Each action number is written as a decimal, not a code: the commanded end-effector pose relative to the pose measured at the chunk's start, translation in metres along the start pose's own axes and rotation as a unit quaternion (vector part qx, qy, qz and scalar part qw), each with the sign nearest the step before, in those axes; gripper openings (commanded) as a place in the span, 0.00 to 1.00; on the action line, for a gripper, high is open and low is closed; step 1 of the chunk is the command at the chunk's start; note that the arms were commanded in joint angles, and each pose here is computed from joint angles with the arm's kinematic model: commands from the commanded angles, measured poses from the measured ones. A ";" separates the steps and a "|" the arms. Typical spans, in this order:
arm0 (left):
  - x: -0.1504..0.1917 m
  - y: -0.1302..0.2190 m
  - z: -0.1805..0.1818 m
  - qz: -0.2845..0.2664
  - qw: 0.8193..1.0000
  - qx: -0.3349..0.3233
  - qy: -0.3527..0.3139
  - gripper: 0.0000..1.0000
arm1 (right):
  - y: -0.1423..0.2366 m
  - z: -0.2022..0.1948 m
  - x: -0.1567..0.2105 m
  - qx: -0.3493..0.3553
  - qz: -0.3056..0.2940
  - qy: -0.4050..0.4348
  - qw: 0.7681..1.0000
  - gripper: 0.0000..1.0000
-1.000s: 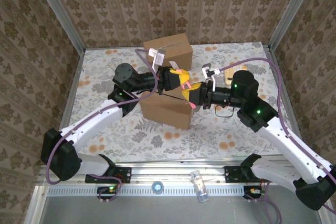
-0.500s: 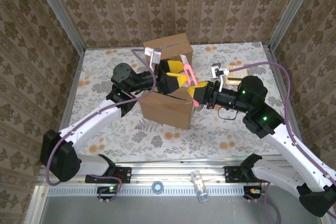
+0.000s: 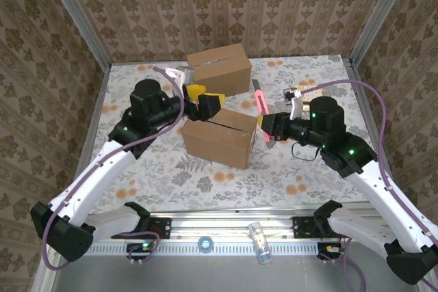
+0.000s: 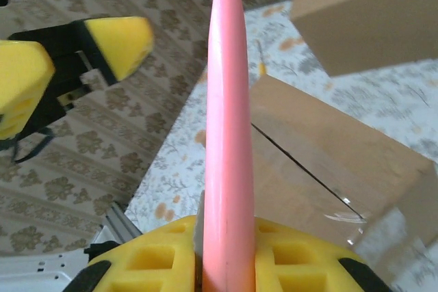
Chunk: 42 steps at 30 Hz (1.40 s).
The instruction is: Unpack the express box
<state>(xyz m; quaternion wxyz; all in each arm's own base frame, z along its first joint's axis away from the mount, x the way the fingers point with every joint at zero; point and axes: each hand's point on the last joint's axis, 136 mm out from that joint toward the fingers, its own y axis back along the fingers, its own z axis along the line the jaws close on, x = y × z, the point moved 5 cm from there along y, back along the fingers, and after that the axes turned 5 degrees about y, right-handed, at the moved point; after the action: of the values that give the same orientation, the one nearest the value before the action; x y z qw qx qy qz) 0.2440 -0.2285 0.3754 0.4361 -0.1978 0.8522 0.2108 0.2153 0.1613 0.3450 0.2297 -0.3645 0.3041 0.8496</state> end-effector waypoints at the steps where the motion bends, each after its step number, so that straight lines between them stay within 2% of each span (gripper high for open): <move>1: 0.028 0.006 0.058 0.074 0.979 -0.188 -0.011 1.00 | -0.001 -0.019 0.015 0.036 0.031 -0.050 0.998 0.00; 4: 0.033 0.004 0.089 0.084 0.966 -0.242 0.014 1.00 | -0.003 -0.031 0.025 0.050 0.041 -0.072 0.995 0.00; 6: 0.037 0.003 0.109 0.083 0.963 -0.255 0.043 1.00 | -0.003 -0.038 0.032 0.061 0.044 -0.079 0.994 0.00; 10: 0.049 0.001 0.139 0.076 0.964 -0.227 0.114 1.00 | -0.003 -0.058 0.044 0.104 0.040 -0.088 0.990 0.00; 15: 0.080 -0.007 0.152 0.099 0.962 -0.202 0.154 1.00 | -0.010 -0.081 0.051 0.156 0.023 -0.090 0.983 0.00; 25: 0.113 -0.009 0.145 0.098 0.966 -0.145 0.191 1.00 | -0.042 -0.123 0.051 0.245 0.007 -0.092 0.965 0.00; 37: 0.118 -0.001 0.121 0.094 0.968 -0.127 0.193 1.00 | -0.088 -0.142 0.052 0.243 0.036 -0.090 0.965 0.00; 42: 0.110 0.006 0.122 0.089 0.969 -0.157 0.170 1.00 | -0.094 -0.142 0.049 0.241 0.038 -0.090 0.966 0.00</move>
<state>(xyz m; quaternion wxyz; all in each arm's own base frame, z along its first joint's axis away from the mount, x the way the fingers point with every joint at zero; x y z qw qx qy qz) 0.2634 -0.1802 0.2158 0.2207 -0.2137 0.8944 0.3252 0.2966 0.1341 0.1742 0.2806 -0.1834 0.5148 0.7891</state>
